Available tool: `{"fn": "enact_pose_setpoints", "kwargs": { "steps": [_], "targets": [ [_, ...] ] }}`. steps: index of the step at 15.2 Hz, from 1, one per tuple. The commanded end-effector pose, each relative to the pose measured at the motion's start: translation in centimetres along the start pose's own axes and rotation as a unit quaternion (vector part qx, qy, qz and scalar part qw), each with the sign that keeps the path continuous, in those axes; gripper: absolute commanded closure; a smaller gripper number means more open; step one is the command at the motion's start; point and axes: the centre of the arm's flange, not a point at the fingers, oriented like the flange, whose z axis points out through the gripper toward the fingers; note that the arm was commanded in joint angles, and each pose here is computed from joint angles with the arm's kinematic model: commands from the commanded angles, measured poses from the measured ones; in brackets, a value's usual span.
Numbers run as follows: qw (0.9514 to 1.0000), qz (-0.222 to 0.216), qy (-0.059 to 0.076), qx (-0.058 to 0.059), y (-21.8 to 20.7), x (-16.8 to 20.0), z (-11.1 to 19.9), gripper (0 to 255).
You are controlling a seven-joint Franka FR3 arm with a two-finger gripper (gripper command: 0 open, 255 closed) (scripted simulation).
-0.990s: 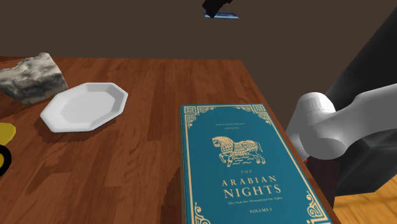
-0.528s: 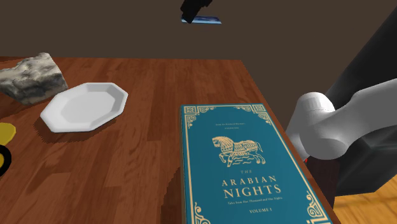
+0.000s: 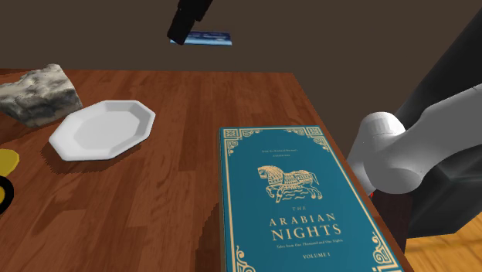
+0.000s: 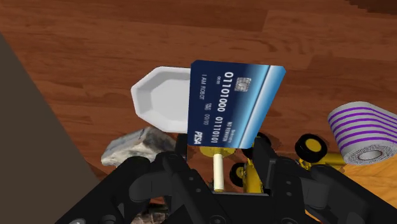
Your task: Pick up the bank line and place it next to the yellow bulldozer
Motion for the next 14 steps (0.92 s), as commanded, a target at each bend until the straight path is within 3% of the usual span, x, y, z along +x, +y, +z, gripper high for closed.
{"fn": "enact_pose_setpoints", "kwargs": {
  "steps": [1,14],
  "targets": [
    [1.0000,0.001,0.001,0.000,-2.0,1.4,1.0,255],
    [1.0000,0.001,0.001,0.000,-14.6,11.2,7.3,255]
  ]
}}
